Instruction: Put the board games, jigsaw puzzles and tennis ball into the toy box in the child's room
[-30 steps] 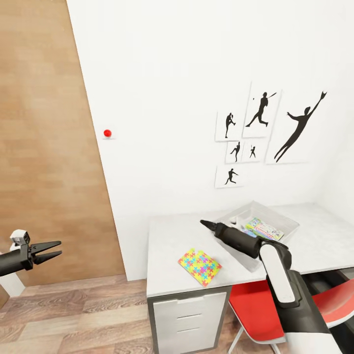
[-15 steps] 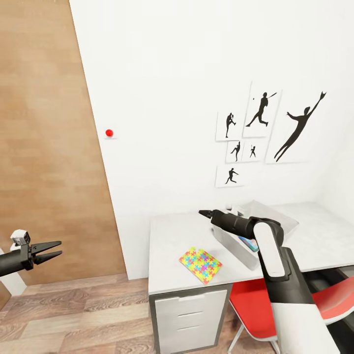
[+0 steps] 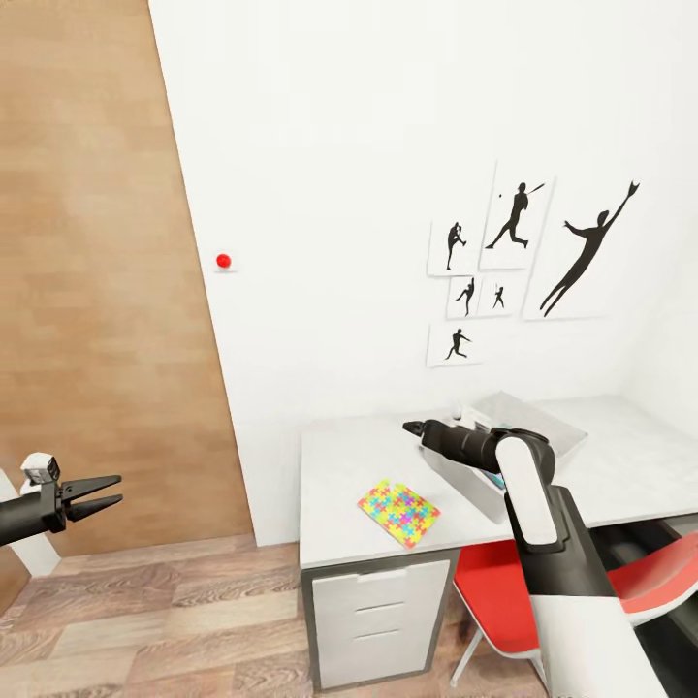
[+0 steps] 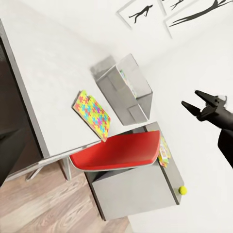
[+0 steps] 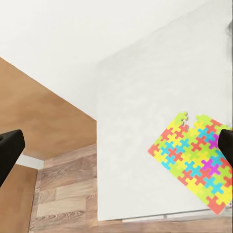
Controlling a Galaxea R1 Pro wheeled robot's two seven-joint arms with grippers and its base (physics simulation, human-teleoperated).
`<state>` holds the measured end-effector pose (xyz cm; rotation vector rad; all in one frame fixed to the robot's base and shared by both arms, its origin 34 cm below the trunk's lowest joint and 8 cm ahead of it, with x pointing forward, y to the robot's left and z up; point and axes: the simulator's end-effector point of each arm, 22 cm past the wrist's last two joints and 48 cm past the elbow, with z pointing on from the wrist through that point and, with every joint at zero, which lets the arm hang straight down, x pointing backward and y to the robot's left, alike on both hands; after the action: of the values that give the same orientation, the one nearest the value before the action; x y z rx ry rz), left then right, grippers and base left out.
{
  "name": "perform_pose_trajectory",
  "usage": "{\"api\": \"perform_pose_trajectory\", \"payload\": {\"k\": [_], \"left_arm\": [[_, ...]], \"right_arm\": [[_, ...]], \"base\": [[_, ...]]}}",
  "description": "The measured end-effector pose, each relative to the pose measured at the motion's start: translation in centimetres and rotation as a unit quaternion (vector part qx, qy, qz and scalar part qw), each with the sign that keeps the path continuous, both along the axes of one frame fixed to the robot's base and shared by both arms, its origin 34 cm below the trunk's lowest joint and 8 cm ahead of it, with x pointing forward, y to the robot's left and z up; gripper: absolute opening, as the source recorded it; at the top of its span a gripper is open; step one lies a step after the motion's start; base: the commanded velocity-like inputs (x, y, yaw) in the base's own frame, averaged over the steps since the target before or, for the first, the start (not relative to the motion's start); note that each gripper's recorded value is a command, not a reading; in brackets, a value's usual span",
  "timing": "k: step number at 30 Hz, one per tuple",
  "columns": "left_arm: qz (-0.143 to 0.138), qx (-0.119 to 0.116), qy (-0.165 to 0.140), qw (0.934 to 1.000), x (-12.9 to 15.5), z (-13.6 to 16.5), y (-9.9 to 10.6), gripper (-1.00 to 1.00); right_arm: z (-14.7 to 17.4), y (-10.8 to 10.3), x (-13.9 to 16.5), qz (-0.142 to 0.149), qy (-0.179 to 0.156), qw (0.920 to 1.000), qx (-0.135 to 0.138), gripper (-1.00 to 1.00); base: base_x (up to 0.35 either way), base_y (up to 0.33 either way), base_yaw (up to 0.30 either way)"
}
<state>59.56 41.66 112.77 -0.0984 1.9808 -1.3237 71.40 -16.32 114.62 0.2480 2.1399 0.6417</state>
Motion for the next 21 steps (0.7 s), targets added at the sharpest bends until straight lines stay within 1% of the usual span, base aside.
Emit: {"api": "perform_pose_trajectory", "payload": {"k": [4, 7, 11, 13, 14, 16, 18, 21], "left_arm": [[0.0, 0.0, 0.0, 1.0, 0.0, 0.0, 0.0, 1.0], [0.0, 0.0, 0.0, 1.0, 0.0, 0.0, 0.0, 1.0], [0.0, 0.0, 0.0, 1.0, 0.0, 0.0, 0.0, 1.0], [0.0, 0.0, 0.0, 1.0, 0.0, 0.0, 0.0, 1.0], [0.0, 0.0, 0.0, 1.0, 0.0, 0.0, 0.0, 1.0], [0.0, 0.0, 0.0, 1.0, 0.0, 0.0, 0.0, 1.0], [0.0, 0.0, 0.0, 1.0, 0.0, -0.1, 0.0, 1.0], [0.0, 0.001, 0.0, 1.0, 0.0, 0.0, 0.0, 1.0]], "right_arm": [[-0.9, 0.0, 0.1, -0.007, 0.015, 0.9998, -0.006, 1.0], [-1.1, 0.3, 0.7, -0.007, 0.024, 0.9997, -0.007, 1.0], [-2.4, 1.8, 1.9, 0.002, 0.055, 0.9985, -0.004, 1.0], [-3.4, 3.0, 2.3, 0.009, 0.077, 0.997, -0.002, 1.0], [-3.6, 3.2, 2.3, 0.008, 0.083, 0.9965, -0.003, 1.0], [-4.3, 3.2, 2.4, 0.002, 0.096, 0.9953, -0.012, 1.0], [-5.1, 2.5, 2.4, -0.013, 0.112, 0.9932, -0.028, 1.0], [-5.6, 1.8, 2.3, -0.026, 0.123, 0.9913, -0.041, 1.0]], "base": [[-0.01, 0.012, 0.0], [0.004, 0.077, 0.0], [0.089, 0.106, 0.0], [0.131, 0.06, 0.0], [0.127, 0.034, 0.0], [0.127, 0.031, 0.0], [0.147, 0.079, 0.0], [0.178, 0.146, 0.0]]}}
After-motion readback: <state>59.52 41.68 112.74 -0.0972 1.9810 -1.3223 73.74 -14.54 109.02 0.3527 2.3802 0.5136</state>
